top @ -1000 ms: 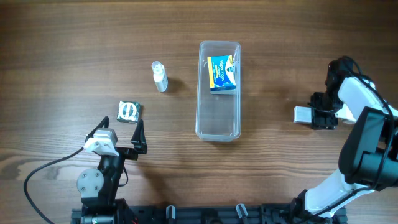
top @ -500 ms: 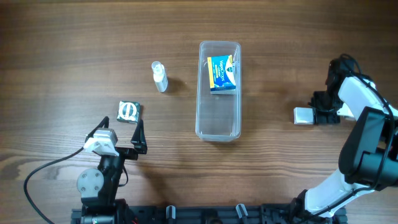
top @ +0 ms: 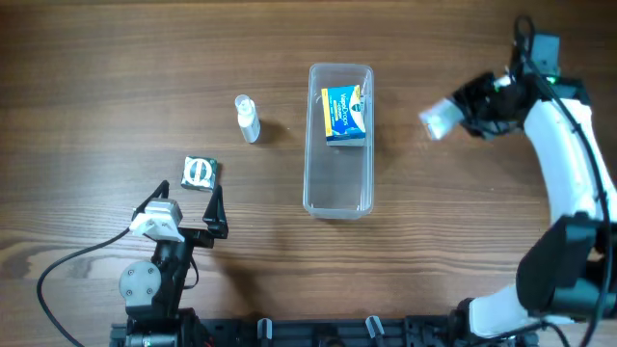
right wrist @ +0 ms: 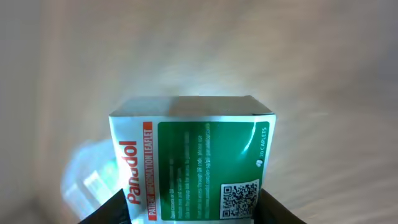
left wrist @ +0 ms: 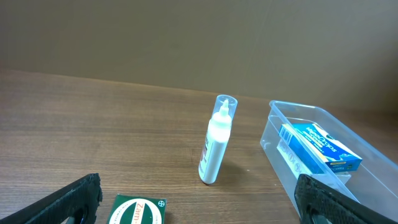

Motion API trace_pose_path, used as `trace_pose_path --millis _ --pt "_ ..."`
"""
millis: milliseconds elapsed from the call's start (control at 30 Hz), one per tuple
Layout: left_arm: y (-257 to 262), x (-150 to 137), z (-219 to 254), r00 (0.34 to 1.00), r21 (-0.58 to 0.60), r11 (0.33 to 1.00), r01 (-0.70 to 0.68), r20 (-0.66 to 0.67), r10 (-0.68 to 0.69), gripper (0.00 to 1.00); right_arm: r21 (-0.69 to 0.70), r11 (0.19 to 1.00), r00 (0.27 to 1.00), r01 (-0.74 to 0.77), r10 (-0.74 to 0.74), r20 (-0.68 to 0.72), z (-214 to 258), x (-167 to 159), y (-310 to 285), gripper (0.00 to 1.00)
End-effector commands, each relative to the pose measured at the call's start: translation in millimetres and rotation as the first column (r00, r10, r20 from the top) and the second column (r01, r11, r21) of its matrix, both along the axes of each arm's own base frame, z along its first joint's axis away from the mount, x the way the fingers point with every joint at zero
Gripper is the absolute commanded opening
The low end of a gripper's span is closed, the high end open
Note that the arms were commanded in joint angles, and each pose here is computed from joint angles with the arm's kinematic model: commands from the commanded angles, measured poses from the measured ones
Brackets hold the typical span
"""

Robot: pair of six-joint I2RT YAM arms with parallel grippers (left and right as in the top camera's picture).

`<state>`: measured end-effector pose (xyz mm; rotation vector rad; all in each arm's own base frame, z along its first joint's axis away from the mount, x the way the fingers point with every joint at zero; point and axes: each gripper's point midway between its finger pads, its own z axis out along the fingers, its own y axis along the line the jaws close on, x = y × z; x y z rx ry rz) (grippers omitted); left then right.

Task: Pack container
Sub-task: 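Carry the Panadol box over the container and lower it in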

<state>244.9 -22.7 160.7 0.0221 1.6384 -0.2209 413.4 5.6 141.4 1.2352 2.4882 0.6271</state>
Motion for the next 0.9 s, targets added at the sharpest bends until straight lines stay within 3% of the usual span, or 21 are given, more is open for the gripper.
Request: trace_pose_path --millis 0,100,200,267,433,700,867 --pt "3 0 -3 1.000 0.007 1.000 -0.013 -0.007 0.013 1.00 -0.023 0.976 0.948 -0.216 0.215 0.233 75 23 71 0.49" --pt "3 0 -3 1.000 0.007 1.000 -0.013 -0.007 0.013 1.00 -0.184 0.922 0.857 -0.340 0.385 0.343 94 34 126 0.53" --pt "3 0 -3 1.000 0.007 1.000 -0.013 -0.007 0.013 1.00 -0.392 0.852 0.822 -0.349 0.479 0.309 82 38 149 0.53" --pt "3 0 -3 1.000 0.007 1.000 -0.014 -0.007 0.014 1.00 -0.460 0.791 0.784 -0.403 0.558 0.272 66 40 164 0.53" --pt "3 0 -3 1.000 0.007 1.000 -0.013 -0.007 0.013 1.00 -0.456 0.747 0.787 -0.484 0.599 0.147 15 40 170 0.55" --pt "3 0 -3 1.000 0.007 1.000 -0.014 -0.006 0.014 1.00 -0.398 0.725 0.758 -0.562 0.644 0.105 4 26 178 0.56" --pt "3 0 -3 1.000 0.008 1.000 -0.013 -0.007 0.013 1.00 -0.437 0.755 0.750 -0.489 0.620 0.231 24 53 185 0.66"
